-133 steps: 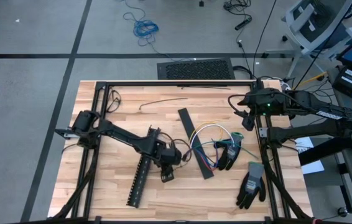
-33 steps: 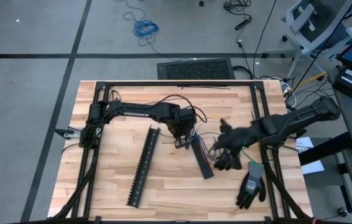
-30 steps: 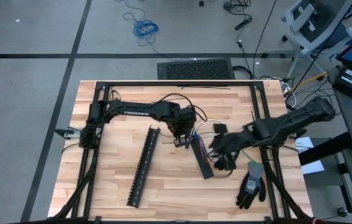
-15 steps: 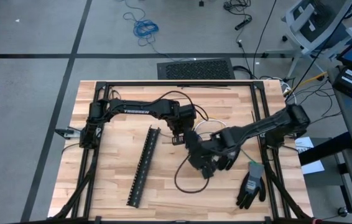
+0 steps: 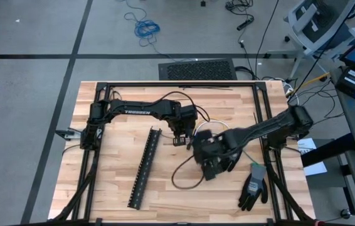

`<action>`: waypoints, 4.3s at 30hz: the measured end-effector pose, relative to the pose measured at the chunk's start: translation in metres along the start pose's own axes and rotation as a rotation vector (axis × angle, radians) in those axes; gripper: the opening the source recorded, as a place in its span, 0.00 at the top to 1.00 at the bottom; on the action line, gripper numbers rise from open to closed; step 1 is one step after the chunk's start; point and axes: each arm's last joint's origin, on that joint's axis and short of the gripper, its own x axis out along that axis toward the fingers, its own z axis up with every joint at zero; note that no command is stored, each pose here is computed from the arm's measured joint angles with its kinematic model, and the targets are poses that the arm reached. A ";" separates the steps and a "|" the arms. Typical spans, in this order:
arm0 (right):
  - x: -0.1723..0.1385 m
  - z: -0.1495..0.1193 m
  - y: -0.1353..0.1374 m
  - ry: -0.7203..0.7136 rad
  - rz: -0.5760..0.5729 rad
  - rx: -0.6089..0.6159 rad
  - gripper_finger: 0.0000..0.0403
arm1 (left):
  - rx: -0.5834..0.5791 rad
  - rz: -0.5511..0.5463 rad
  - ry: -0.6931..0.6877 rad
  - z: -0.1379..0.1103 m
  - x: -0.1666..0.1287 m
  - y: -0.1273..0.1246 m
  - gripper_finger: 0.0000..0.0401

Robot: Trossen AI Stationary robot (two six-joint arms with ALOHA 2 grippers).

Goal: Ziptie cables
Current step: Wrap the black zip tie on the cables

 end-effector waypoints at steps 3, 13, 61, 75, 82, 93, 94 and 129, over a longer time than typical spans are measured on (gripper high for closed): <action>-0.028 -0.003 -0.006 -0.104 -0.068 0.179 0.63 | 0.000 0.000 0.000 0.000 0.000 0.000 1.00; -0.002 -0.024 -0.007 -0.211 -0.135 0.795 0.63 | 0.002 0.016 -0.020 0.002 0.000 0.001 1.00; 0.069 -0.075 -0.063 -0.048 -0.058 1.090 0.64 | 0.007 0.045 -0.098 0.010 -0.001 0.002 1.00; 0.069 -0.073 -0.063 -0.069 -0.050 1.053 0.99 | 0.015 0.047 -0.133 0.013 -0.001 0.002 1.00; 0.069 -0.072 -0.061 -0.059 -0.016 1.043 0.99 | 0.022 0.048 -0.177 0.014 -0.013 0.003 0.91; 0.069 -0.067 -0.060 -0.082 0.092 1.016 1.00 | -0.016 0.118 -0.239 0.011 -0.046 0.019 0.72; 0.068 -0.066 -0.060 -0.085 0.101 1.015 1.00 | -0.022 0.121 -0.239 0.009 -0.050 0.021 0.72; 0.043 -0.062 -0.095 -0.272 0.313 0.970 1.00 | -0.290 0.006 -0.433 -0.151 -0.021 -0.059 0.71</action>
